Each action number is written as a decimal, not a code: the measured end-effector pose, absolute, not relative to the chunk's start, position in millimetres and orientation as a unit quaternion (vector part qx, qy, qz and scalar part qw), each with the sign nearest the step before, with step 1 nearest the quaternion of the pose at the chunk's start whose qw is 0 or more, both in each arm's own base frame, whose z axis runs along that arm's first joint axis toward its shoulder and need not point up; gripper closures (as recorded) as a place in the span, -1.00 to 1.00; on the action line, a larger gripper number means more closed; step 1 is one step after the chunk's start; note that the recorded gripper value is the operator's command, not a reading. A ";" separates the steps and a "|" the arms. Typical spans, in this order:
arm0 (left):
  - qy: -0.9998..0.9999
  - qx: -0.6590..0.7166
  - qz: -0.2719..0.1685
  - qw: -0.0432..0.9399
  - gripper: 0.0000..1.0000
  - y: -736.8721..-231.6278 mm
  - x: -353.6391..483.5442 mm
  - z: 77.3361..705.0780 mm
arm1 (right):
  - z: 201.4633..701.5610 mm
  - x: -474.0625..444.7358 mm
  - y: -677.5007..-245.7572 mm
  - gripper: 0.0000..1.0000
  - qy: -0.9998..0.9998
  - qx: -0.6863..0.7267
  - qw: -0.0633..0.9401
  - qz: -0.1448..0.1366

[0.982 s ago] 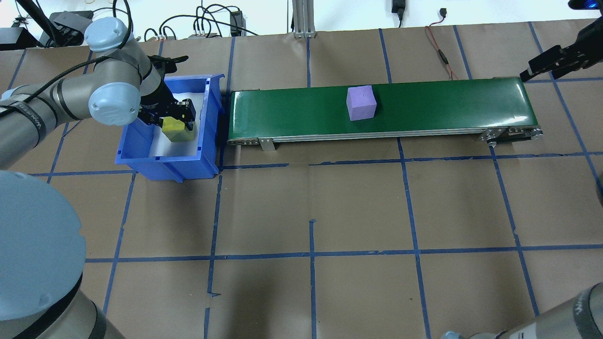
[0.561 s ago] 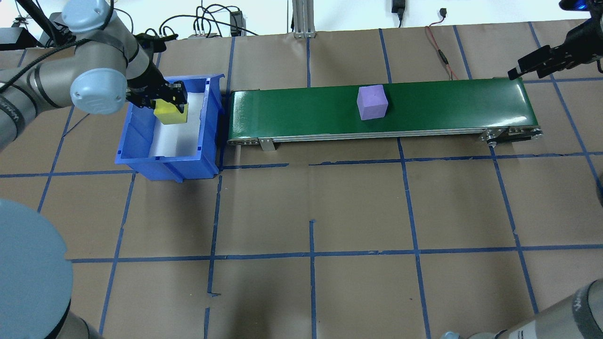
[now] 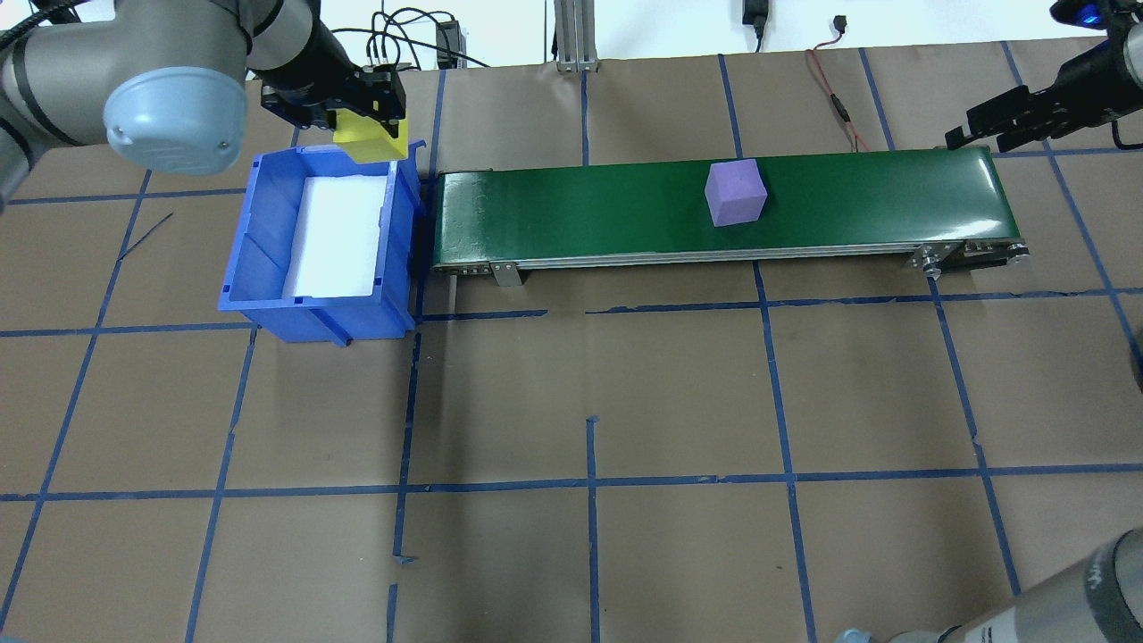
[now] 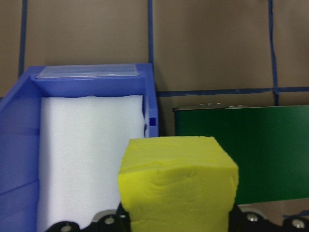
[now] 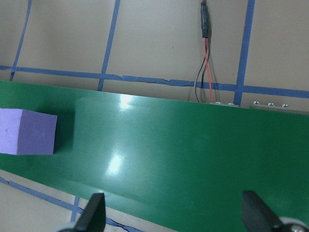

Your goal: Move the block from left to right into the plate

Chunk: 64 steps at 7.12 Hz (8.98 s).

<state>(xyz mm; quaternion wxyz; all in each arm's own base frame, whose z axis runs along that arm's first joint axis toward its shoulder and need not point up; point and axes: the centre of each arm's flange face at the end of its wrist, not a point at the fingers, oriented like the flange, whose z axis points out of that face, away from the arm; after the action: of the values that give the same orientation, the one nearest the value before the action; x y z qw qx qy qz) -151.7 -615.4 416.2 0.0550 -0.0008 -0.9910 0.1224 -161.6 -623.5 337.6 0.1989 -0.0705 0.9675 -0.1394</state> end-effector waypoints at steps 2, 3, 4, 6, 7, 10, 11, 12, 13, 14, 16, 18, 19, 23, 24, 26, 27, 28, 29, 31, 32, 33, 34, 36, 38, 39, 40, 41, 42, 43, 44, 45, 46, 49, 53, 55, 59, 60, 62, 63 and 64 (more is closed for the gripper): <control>-0.993 0.012 0.101 0.067 0.58 -623.6 -204.1 368.6 | 332.8 -153.9 -622.8 -1.00 0.968 -0.029 0.214 -0.127; -0.993 0.011 0.097 0.068 0.31 -629.6 -216.2 345.2 | 332.2 -150.1 -623.2 -1.00 0.968 -0.020 0.216 -0.124; -0.993 0.010 0.095 0.069 -0.83 -635.8 -222.5 326.1 | 330.4 -148.0 -623.8 -1.00 0.968 -0.016 0.217 -0.122; -0.993 0.010 0.098 0.070 -1.00 -645.8 -226.2 300.0 | 325.5 -145.0 -625.2 -1.00 0.967 -0.013 0.224 -0.119; -0.993 0.011 0.100 0.069 -1.00 -647.4 -226.4 297.3 | 321.7 -143.9 -626.8 -1.00 0.965 -0.011 0.233 -0.119; -0.991 0.013 0.123 0.058 -1.00 -635.2 -220.5 349.9 | 308.7 -143.9 -630.3 -0.99 0.963 0.001 0.246 -0.112; -0.991 0.017 0.120 0.048 -1.00 -616.9 -212.3 388.4 | 306.2 -143.8 -631.0 -0.99 0.962 0.003 0.248 -0.110; -0.993 0.028 0.108 0.040 -1.00 -593.0 -196.7 427.2 | 303.0 -144.0 -631.9 -0.99 0.962 0.004 0.249 -0.108; -0.995 0.043 0.088 0.034 -1.00 -568.0 -176.0 458.7 | 298.5 -145.0 -633.8 -0.99 0.962 0.005 0.250 -0.109; -0.996 0.056 0.064 0.030 -1.00 -543.6 -160.2 480.8 | 295.2 -145.4 -636.2 -1.00 0.961 0.004 0.253 -0.114; -0.997 0.062 0.032 0.027 -1.00 -514.0 -155.0 495.6 | 284.9 -145.1 -641.6 -1.00 0.958 0.003 0.260 -0.120; -0.998 0.064 0.008 0.017 -1.00 -501.5 -148.5 496.0 | 272.6 -128.5 -650.9 -1.00 0.961 -0.006 0.253 -0.116; -0.998 0.064 0.000 0.004 -1.00 -497.4 -145.2 494.4 | 268.2 -119.8 -653.4 -1.00 0.963 -0.009 0.246 -0.109; -0.998 0.064 -0.017 -0.007 -1.00 -493.0 -141.1 480.6 | 262.2 -120.3 -654.4 -0.31 0.972 -0.015 0.210 -0.100; -0.998 0.066 -0.018 -0.009 -1.00 -492.5 -140.5 478.9 | 260.2 -123.4 -653.2 0.03 0.977 -0.018 0.192 -0.095; -0.997 0.070 -0.017 -0.009 -1.00 -491.7 -140.2 479.2 | 263.0 -131.7 -649.9 0.37 0.985 -0.021 0.148 -0.082; -0.997 0.069 -0.017 -0.009 -1.00 -491.4 -140.5 479.3 | 274.2 -136.1 -647.8 0.40 0.989 -0.026 0.123 -0.083; -0.997 0.069 -0.016 -0.009 -1.00 -491.4 -140.8 479.6 | 292.1 -142.9 -642.6 0.41 0.992 -0.043 0.088 -0.085; -0.997 0.069 -0.015 -0.009 -1.00 -491.5 -140.8 479.5 | 311.5 -155.6 -633.8 0.41 0.992 -0.064 0.054 -0.090; -0.997 0.070 -0.015 -0.009 -1.00 -491.5 -141.2 479.3 | 331.7 -219.7 -599.5 0.41 0.991 -0.099 0.010 -0.088; -0.997 0.070 -0.015 -0.008 -1.00 -491.3 -142.1 479.2 | 320.4 -278.1 -563.3 0.41 0.991 -0.106 0.011 -0.078; -0.997 0.069 -0.015 -0.006 -1.00 -491.0 -143.6 479.2 | 304.5 -333.3 -519.7 0.35 0.992 -0.102 0.018 -0.068; -0.998 0.069 -0.014 -0.005 -1.00 -490.9 -144.7 479.8 | 286.6 -375.6 -477.4 0.16 0.994 -0.092 0.028 -0.060; -0.998 0.068 -0.013 -0.003 -1.00 -490.9 -146.9 481.0 | 261.3 -422.7 -421.6 -0.99 0.996 -0.066 0.033 -0.057; -0.998 0.066 -0.009 -0.002 -1.00 -491.1 -148.6 484.1 | 248.9 -435.0 -409.2 -1.00 0.996 -0.058 0.030 -0.053; -0.998 0.065 -0.010 -0.001 -1.00 -490.8 -149.2 483.7 | 253.1 -436.3 -409.7 -1.00 0.997 -0.056 0.026 -0.055; -0.998 0.064 -0.011 -0.001 -1.00 -490.5 -149.6 482.6 | 267.5 -432.4 -416.2 -1.00 0.997 -0.044 0.017 -0.061; -0.998 0.064 -0.012 -0.001 -1.00 -490.4 -150.1 481.7 | 293.1 -410.0 -437.1 -1.00 0.998 -0.020 0.002 -0.065; -0.998 0.062 -0.013 -0.001 -1.00 -490.5 -150.5 481.0 | 317.6 -366.0 -469.6 -1.00 0.998 -0.002 -0.011 -0.065; -0.998 0.060 -0.013 -0.001 -1.00 -490.7 -150.5 480.5 | 332.7 -320.5 -499.4 -1.00 0.998 0.007 -0.014 -0.066; -0.998 0.059 -0.014 -0.001 -1.00 -490.8 -150.3 480.0 | 339.7 -279.7 -525.3 -1.00 0.997 0.008 0.001 -0.076; -0.998 0.058 -0.014 -0.001 -1.00 -490.9 -150.2 479.7 | 341.1 -249.8 -545.5 -1.00 0.995 0.003 0.030 -0.092; -0.998 0.057 -0.014 -0.001 -1.00 -490.9 -149.6 479.3 | 342.9 -232.1 -568.9 -1.00 0.991 0.004 0.064 -0.114; -0.998 0.057 -0.014 -0.001 -1.00 -491.3 -148.9 479.7 | 336.5 -162.8 -634.9 -1.00 0.980 -0.019 0.136 -0.143; -0.998 0.057 -0.015 -0.001 -1.00 -491.0 -149.2 478.6 | 326.4 -115.1 -659.3 -0.97 0.963 -0.012 0.211 -0.168; -0.998 0.057 -0.015 -0.001 -1.00 -491.0 -149.1 478.3 | 310.7 -99.4 -663.0 -0.97 0.968 -0.016 0.198 -0.152; -0.998 0.057 -0.017 -0.001 -1.00 -491.3 -149.3 476.4 | 290.8 -85.8 -665.6 -0.96 0.972 -0.018 0.193 -0.131; -0.998 0.058 -0.019 -0.001 -1.00 -491.4 -149.3 475.3 | 286.8 -83.8 -666.4 -0.95 0.973 -0.018 0.194 -0.127; -0.998 0.058 -0.021 -0.001 -1.00 -491.6 -149.6 472.9 | 270.4 -78.7 -668.8 -0.96 0.977 -0.021 0.182 -0.109; -0.998 0.058 -0.021 -0.001 -1.00 -491.7 -149.7 472.4 | 264.5 -78.5 -669.3 -0.96 0.979 -0.020 0.174 -0.101; -0.998 0.057 -0.021 -0.001 -1.00 -492.0 -149.6 473.2 | 261.4 -79.5 -669.4 -0.81 0.981 -0.016 0.167 -0.096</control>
<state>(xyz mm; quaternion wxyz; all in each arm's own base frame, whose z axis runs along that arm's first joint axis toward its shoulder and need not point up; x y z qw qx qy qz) -149.6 -492.0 473.2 -0.0014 0.0574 -0.9981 -0.0205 -79.5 -669.4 261.4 0.1671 -0.0165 0.9811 -0.0957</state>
